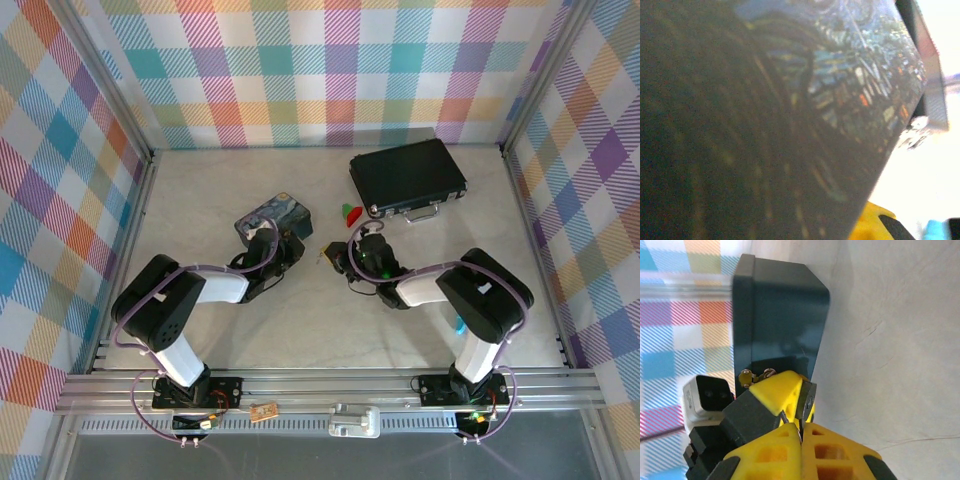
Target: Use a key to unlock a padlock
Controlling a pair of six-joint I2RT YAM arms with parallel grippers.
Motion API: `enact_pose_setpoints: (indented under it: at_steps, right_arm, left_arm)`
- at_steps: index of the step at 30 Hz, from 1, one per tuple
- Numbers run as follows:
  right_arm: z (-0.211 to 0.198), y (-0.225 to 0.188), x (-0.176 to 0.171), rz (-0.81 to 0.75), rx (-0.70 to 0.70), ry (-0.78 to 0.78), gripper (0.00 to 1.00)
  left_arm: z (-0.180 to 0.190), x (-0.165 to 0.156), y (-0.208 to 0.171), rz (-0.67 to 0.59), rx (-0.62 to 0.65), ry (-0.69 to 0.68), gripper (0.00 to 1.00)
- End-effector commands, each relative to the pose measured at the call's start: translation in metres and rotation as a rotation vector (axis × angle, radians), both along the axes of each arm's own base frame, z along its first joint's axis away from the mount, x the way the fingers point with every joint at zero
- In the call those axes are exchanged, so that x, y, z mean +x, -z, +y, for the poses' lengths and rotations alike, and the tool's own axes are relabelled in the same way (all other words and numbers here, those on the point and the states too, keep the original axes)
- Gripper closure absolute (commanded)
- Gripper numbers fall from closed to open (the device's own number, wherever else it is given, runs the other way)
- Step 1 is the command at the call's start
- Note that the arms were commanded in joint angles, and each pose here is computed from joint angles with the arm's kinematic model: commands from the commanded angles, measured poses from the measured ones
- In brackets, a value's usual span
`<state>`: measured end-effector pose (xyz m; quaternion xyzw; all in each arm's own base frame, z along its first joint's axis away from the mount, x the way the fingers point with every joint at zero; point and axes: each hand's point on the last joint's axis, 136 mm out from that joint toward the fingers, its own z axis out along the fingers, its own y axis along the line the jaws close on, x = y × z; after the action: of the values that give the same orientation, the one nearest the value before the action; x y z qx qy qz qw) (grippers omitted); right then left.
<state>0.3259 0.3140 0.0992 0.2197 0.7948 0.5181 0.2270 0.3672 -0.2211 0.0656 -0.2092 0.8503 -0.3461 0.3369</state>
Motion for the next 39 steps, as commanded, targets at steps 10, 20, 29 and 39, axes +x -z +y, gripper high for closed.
enact_pose_setpoints:
  at_steps: [10,20,29,39]
  right_arm:
    - [-0.020,-0.015,-0.028,-0.276,-0.408,-0.353,1.00]
    - [-0.037,-0.021,-0.029,-0.314,-0.453,-0.334,1.00]
    - [-0.046,-0.035,-0.033,-0.355,-0.454,-0.302,1.00]
    - [-0.047,-0.037,-0.032,-0.361,-0.442,-0.286,1.00]
  left_arm:
    - [0.016,-0.026,0.020,0.002,0.319,0.258,0.98]
    - [0.026,-0.025,0.037,0.035,0.393,0.270,0.73]
    - [0.032,-0.023,0.038,0.055,0.383,0.214,0.49]
    - [0.031,-0.014,0.053,0.088,0.395,0.067,0.44]
